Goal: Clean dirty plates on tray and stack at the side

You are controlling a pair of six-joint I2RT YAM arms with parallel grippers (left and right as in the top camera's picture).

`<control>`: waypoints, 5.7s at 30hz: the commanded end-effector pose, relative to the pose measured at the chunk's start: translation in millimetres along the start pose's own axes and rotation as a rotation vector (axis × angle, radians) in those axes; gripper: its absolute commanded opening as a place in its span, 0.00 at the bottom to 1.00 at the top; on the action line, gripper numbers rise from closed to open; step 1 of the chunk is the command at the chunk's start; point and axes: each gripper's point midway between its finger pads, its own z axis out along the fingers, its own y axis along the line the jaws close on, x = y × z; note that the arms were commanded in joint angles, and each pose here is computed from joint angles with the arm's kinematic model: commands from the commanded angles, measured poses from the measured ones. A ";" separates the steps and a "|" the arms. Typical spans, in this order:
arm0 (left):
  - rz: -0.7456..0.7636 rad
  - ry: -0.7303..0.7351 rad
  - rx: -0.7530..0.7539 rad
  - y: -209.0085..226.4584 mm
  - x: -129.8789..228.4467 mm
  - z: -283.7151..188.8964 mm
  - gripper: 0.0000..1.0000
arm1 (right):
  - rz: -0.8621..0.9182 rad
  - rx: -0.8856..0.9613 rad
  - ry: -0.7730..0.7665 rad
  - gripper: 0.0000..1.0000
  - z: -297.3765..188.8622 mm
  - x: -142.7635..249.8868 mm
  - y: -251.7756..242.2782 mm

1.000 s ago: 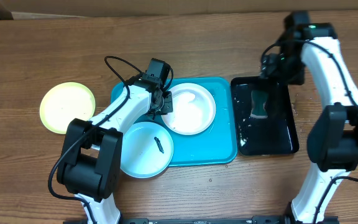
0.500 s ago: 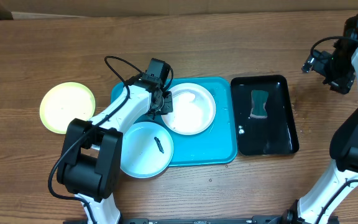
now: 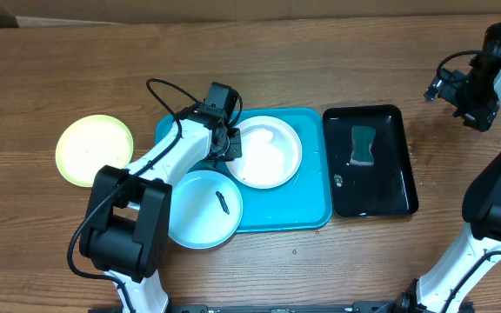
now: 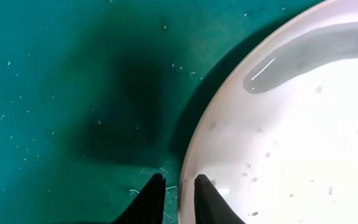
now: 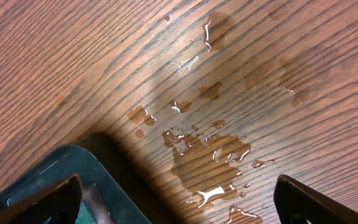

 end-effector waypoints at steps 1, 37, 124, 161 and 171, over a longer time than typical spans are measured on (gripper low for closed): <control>-0.005 -0.005 0.009 -3.1 1.5 -2.7 0.19 | 0.004 -0.015 -0.046 1.00 -15.1 -7.9 2.4; -0.004 -0.041 0.062 -10.7 -9.5 -3.5 0.04 | 0.004 -0.015 -0.046 1.00 -15.1 -7.9 2.4; 0.587 -0.753 0.022 -266.0 -19.5 -187.6 0.04 | 0.004 -0.015 -0.045 1.00 -15.1 -7.8 2.4; -0.953 -0.064 -0.206 364.6 -17.6 -144.5 0.04 | 0.004 -0.015 -0.045 1.00 -15.1 -7.8 2.4; -0.970 -0.075 -0.317 382.6 -7.4 -132.1 0.04 | 0.004 -0.015 -0.046 1.00 -15.1 -7.9 2.4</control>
